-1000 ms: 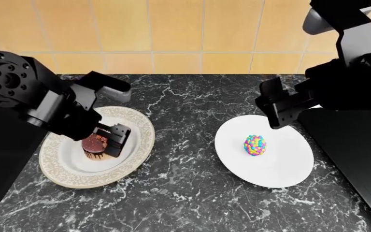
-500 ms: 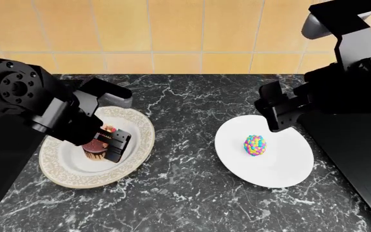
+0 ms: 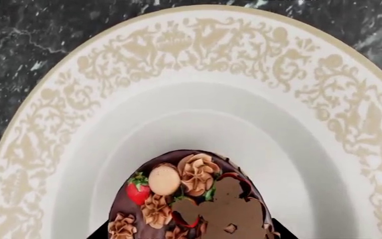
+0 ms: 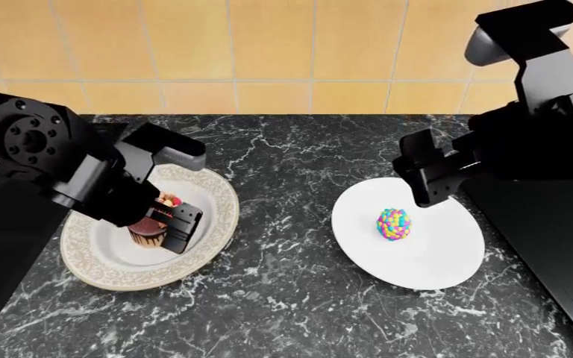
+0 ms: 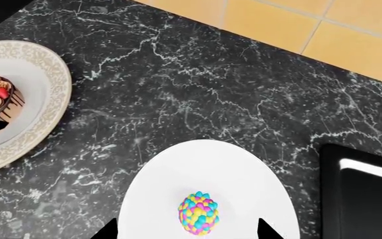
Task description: Move the dessert items from the plate to the tray.
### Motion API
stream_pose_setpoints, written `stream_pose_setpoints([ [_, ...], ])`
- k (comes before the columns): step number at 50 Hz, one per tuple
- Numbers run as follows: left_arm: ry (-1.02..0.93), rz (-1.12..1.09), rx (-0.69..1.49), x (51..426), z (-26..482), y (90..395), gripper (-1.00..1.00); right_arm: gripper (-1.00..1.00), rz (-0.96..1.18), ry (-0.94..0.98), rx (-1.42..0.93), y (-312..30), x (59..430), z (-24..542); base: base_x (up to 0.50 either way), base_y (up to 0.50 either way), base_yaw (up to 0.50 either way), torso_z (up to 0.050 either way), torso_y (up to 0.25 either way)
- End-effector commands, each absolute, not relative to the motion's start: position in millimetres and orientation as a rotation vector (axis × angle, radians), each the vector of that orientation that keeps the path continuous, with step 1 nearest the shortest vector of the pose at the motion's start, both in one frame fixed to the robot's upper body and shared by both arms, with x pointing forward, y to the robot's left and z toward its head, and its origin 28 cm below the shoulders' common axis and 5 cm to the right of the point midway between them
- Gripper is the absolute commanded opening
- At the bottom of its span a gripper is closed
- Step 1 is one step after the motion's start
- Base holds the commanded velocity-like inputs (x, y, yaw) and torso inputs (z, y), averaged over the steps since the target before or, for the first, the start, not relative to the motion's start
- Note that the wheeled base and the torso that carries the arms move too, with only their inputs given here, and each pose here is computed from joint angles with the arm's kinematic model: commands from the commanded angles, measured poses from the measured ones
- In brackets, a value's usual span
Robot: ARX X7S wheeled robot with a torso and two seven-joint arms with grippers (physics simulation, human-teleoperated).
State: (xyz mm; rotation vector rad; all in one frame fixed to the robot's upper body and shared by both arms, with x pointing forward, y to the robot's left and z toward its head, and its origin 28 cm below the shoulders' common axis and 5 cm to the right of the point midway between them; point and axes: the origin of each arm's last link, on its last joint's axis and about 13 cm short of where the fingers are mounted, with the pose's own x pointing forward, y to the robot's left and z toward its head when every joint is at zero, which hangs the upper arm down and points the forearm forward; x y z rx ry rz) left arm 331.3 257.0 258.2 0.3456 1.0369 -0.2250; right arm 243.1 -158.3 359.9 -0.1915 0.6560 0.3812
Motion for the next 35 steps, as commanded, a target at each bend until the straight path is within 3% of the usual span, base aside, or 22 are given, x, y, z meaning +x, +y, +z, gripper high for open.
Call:
stream_pose_setpoints([
  [1,1.032,-0.199,0.375,330,259,258,-1.00,1.00,0.377,0.652,-0.194,-159,242,361,0.00,0.00,0.00,0.000,0.000],
  [23,0.804,-0.235,0.367,302,343,253,-1.00,1.00,0.380,0.630,-0.202,-159,239,366,0.00,0.00,0.00,0.000,0.000],
  [35,0.602,-0.254,0.287,275,361,251,-1.00,1.00,0.392,0.672,-0.207,-158,248,353,0.00,0.00,0.00,0.000,0.000],
])
